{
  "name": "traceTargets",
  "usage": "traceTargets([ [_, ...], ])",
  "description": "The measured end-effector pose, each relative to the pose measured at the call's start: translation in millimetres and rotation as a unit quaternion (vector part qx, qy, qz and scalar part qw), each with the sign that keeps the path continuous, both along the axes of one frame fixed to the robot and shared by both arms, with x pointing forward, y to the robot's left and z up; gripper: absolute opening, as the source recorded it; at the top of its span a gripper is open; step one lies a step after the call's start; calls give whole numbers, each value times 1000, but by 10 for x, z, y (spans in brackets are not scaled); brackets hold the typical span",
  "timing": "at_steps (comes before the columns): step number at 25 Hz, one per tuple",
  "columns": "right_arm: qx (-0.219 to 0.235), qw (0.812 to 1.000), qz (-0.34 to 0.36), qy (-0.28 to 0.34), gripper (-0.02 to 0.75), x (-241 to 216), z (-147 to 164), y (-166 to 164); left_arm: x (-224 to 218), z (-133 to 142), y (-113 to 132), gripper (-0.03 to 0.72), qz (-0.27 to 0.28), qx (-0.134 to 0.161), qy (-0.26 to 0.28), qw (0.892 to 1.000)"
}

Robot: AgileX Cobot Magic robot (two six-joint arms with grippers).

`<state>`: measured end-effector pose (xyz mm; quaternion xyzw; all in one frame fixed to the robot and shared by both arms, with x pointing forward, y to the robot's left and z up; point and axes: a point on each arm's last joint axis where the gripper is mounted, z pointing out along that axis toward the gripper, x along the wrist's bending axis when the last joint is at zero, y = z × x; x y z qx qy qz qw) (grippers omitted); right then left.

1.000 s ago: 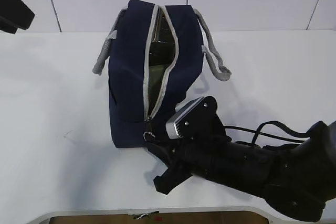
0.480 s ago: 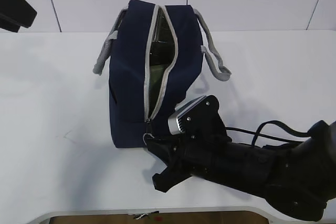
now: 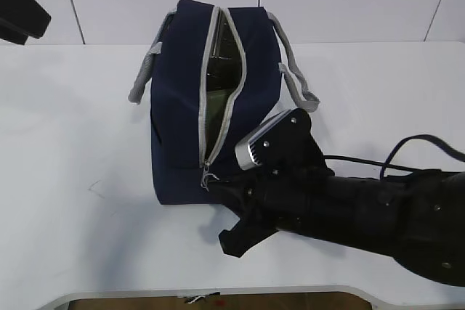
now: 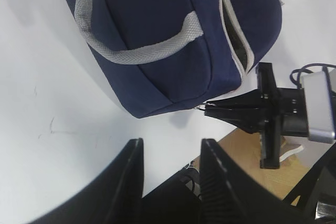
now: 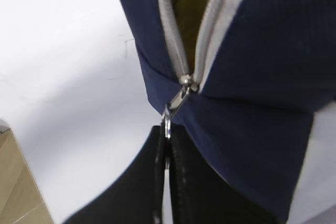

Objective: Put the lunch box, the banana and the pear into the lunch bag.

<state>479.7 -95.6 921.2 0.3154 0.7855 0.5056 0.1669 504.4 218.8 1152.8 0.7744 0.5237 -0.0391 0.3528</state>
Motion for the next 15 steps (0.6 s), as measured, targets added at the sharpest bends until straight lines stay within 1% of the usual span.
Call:
traceTargets([
  [7,3,1000,-10,-24,17,-71,389,-84,0,0,0,272,0,0,0,1000],
  [10,-5,999,-15,-33,17,-100,536,-127,0,0,0,272,0,0,0,1000],
  [15,-11,997,-16,-68,17,-30,857,-101,1,-5,7,272,0,5,-1,1000],
])
